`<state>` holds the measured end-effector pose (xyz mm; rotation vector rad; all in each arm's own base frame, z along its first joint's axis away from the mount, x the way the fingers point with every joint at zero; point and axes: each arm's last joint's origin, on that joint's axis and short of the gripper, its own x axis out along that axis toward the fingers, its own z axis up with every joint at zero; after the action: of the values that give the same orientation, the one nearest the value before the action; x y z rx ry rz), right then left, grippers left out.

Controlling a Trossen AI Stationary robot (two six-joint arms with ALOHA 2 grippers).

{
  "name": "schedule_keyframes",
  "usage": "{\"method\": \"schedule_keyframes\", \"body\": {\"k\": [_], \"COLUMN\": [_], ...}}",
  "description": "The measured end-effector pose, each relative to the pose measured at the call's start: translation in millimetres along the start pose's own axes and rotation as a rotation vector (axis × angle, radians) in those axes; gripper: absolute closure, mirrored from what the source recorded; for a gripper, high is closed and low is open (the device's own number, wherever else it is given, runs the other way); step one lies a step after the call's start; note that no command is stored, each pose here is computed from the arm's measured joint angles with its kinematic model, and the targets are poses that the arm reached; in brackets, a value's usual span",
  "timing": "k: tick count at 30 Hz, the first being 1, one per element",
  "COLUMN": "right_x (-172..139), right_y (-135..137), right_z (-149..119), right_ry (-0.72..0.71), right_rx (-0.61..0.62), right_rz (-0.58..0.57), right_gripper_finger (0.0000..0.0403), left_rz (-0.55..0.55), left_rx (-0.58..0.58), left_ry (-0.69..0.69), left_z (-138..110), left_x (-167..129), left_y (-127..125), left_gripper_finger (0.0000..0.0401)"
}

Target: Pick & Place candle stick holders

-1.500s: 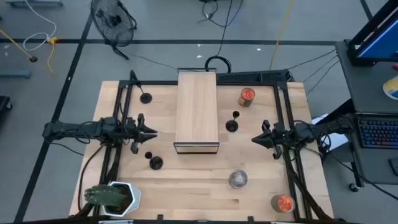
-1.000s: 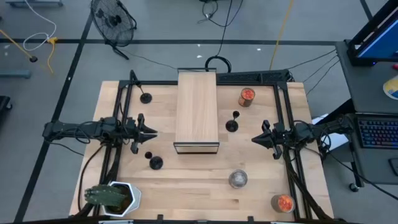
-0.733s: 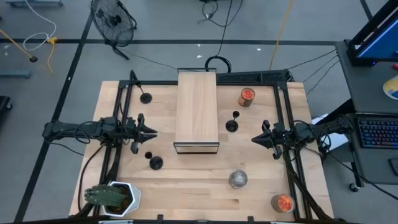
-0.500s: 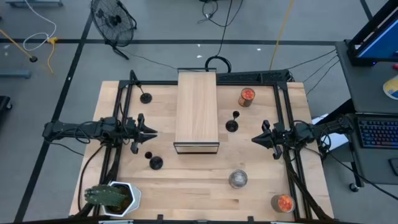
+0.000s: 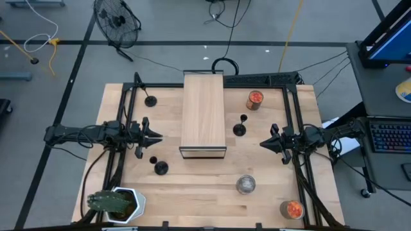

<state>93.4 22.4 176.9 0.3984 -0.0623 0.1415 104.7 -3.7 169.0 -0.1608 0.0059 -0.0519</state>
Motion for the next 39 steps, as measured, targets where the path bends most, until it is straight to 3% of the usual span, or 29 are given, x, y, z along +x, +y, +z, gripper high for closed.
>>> {"method": "schedule_keyframes", "body": {"k": [39], "right_x": [-0.1], "right_y": [-1.2], "right_z": [1.3], "right_ry": [-0.027], "right_rx": [-0.031], "right_rz": [-0.05], "right_gripper_finger": [0.0403], "left_rz": [0.0], "left_rx": [0.0], "left_ry": [0.0], "left_z": [0.0], "left_x": [0.0], "left_y": [0.0], "left_gripper_finger": [0.032]}}
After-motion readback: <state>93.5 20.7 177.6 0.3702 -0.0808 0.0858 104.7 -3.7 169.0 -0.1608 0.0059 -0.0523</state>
